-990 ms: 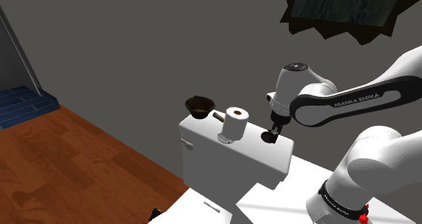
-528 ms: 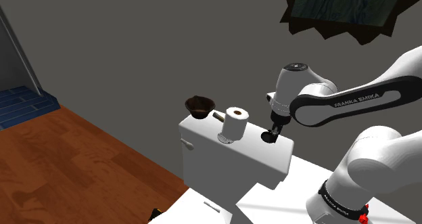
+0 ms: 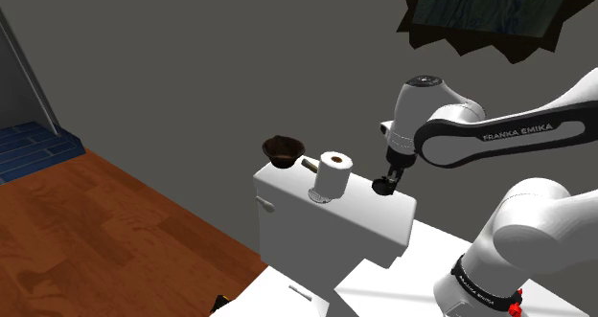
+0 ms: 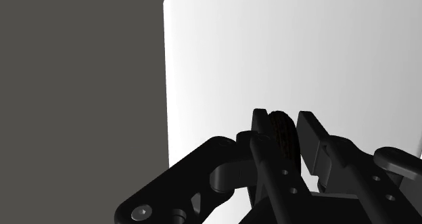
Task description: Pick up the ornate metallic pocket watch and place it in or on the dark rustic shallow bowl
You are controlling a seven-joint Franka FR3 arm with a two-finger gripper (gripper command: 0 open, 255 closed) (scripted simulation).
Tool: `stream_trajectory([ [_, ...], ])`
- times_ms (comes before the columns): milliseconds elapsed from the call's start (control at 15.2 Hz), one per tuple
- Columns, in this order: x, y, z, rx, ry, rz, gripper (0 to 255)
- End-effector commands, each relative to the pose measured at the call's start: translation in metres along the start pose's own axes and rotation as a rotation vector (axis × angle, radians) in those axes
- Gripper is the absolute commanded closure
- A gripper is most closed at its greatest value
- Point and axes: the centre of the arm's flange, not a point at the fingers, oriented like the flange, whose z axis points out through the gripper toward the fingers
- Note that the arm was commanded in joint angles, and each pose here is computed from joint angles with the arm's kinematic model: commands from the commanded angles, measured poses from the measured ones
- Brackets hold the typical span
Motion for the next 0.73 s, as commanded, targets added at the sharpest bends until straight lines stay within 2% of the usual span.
stream_trajectory([
  [0, -0.001, 0.003, -0.011, 0.0, -0.001, 0.0, 255],
  [660, -0.003, 0.011, -0.063, 0.0, -0.001, 0.0, 255],
])
